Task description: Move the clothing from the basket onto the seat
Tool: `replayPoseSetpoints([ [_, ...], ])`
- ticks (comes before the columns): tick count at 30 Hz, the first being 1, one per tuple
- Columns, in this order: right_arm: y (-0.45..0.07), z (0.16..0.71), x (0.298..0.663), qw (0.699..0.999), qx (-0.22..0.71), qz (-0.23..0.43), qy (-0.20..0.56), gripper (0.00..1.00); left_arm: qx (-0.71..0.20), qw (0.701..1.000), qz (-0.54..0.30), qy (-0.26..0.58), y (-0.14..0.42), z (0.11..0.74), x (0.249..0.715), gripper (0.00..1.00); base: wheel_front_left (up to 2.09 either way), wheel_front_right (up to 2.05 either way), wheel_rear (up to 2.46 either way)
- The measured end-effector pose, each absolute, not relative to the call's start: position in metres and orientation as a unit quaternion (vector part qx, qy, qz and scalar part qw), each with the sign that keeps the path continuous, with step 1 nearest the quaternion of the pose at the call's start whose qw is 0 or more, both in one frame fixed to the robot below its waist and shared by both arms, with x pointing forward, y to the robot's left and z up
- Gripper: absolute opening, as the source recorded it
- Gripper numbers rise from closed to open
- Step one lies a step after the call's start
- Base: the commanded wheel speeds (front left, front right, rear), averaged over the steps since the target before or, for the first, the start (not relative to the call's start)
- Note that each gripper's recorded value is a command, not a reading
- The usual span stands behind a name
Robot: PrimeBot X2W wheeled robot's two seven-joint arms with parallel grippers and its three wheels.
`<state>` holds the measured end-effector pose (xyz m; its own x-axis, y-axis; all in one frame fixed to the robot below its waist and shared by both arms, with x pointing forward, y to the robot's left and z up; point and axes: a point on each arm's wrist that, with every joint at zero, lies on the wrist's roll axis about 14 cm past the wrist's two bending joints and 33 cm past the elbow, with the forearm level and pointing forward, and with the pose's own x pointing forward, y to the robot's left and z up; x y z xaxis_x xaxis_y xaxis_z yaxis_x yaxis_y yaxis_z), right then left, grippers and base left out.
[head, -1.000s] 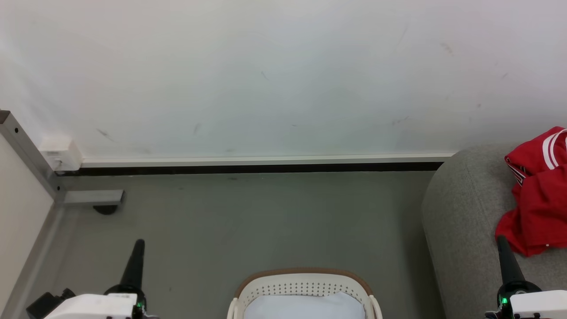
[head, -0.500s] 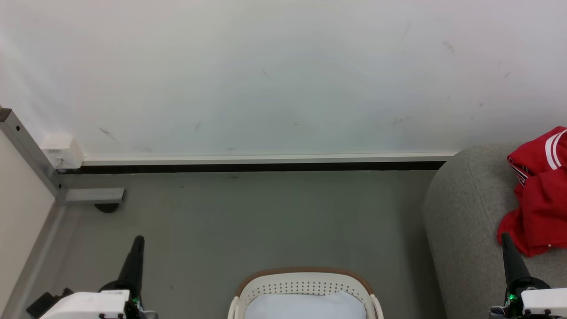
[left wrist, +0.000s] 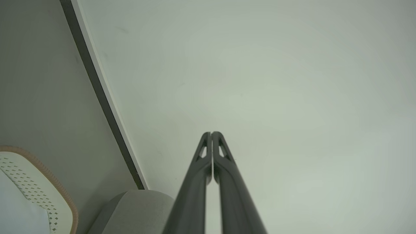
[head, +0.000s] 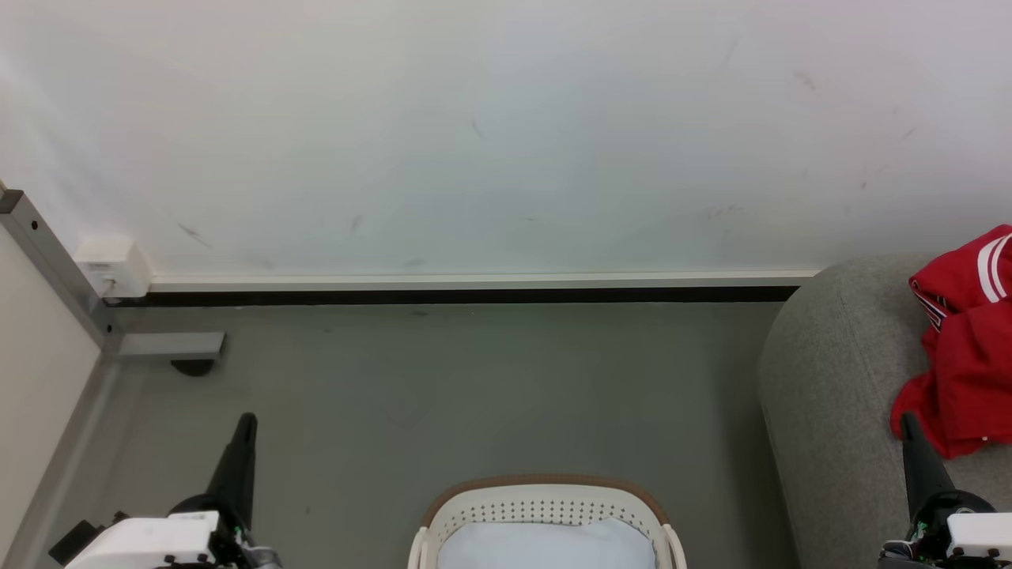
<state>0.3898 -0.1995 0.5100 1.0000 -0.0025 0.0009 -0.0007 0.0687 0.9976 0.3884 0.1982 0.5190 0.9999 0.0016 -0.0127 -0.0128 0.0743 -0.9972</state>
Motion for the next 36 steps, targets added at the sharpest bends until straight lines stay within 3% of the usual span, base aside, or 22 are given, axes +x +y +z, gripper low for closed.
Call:
replayPoseSetpoints([
  [11, -0.2003, 0.511, 0.3916, 0.705, 0.71, 0.0, -0.001, 0.0, -0.706, 0.708, 0.002, 0.003, 0.1997, 0.521, 0.389, 0.0, 0.0, 0.0, 0.0],
  [36, -0.1997, 0.5128, 0.3917, 0.705, 0.709, 0.002, -0.001, 0.0, -0.706, 0.708, 0.002, 0.002, 0.1997, 0.5214, 0.3891, 0.0, 0.0, 0.0, 0.0],
])
